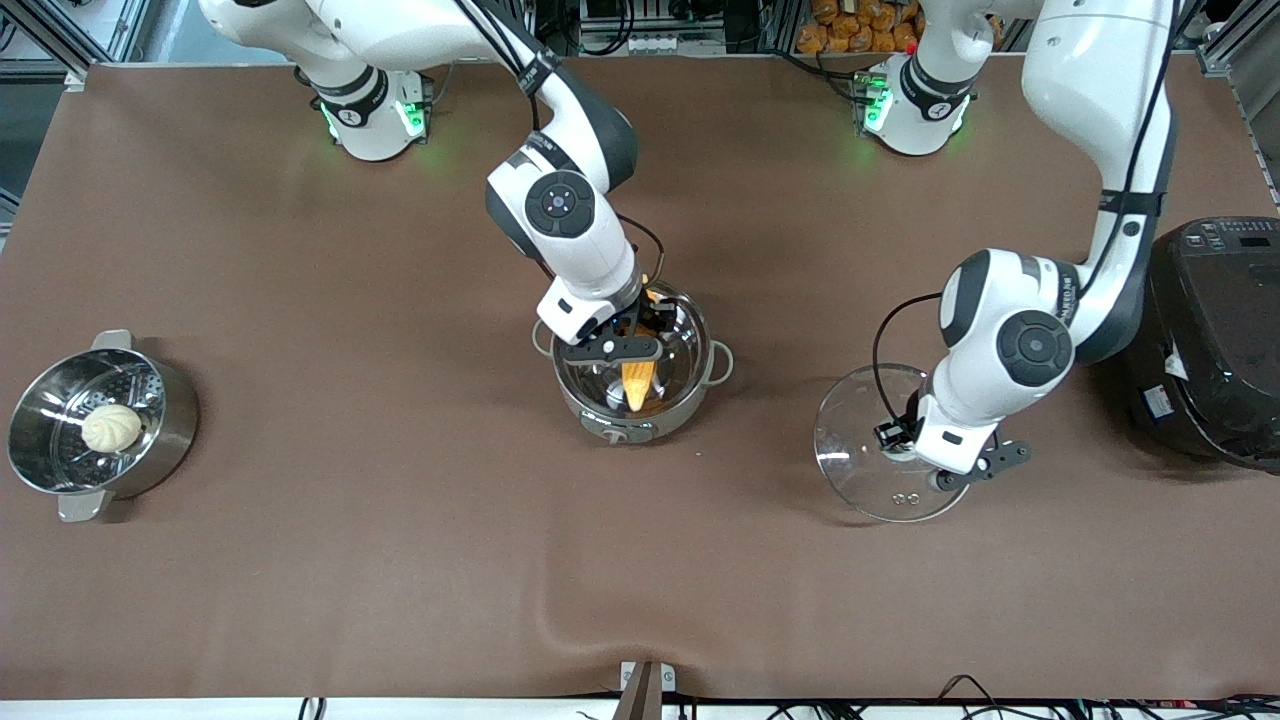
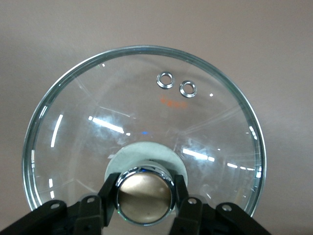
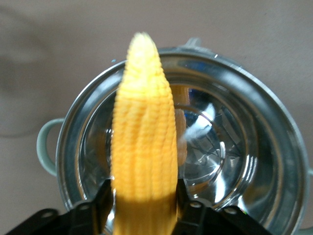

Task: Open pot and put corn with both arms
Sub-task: 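Lower the corn into the pot and open the right gripper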

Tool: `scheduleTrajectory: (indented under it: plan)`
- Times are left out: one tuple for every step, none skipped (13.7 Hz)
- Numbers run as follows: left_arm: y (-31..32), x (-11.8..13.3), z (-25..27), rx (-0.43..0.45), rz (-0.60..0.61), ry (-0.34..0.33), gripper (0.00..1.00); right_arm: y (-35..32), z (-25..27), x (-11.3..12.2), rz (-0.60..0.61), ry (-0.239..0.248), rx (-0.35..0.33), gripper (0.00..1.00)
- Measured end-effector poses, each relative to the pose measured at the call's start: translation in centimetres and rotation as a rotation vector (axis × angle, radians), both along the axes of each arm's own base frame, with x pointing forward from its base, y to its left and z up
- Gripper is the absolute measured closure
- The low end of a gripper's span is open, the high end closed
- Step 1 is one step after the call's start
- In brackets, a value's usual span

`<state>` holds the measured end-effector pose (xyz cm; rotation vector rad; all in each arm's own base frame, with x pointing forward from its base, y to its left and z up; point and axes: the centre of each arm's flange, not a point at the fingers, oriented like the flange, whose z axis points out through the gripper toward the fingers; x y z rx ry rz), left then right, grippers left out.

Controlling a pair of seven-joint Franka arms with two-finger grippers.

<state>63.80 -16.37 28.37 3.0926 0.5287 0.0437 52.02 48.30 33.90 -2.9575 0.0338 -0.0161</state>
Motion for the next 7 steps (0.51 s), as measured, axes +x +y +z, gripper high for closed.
scheduleTrajectory:
  plan:
    - [0.1,-0.5,-1.3,-0.002,0.000,-0.004,0.50,-0.3,0.1,0.2,0.008,-0.002,-0.024,0.27]
    - [0.2,-0.8,-2.3,-0.004,-0.001,-0.008,0.50,-0.5,0.1,0.3,0.017,-0.003,-0.047,0.27]
    - [0.3,-1.0,-3.1,-0.004,0.000,-0.009,0.50,-0.8,0.2,0.4,0.020,-0.005,-0.060,0.21]
    - [0.3,-1.0,-3.3,-0.005,0.000,-0.009,0.50,-1.3,0.4,0.9,0.015,-0.007,-0.070,0.11]
    - [0.4,-0.9,-3.2,-0.005,0.001,-0.013,0.43,-2.7,1.1,1.8,-0.004,-0.007,-0.087,0.07]
    - [0.4,-0.8,-2.9,-0.007,0.002,-0.019,0.33,-4.9,2.4,3.3,-0.040,-0.009,-0.098,0.07]
    - [0.5,-0.8,-2.5,-0.008,0.003,-0.025,0.24,-8.0,4.5,5.4,-0.093,-0.024,-0.096,0.00]
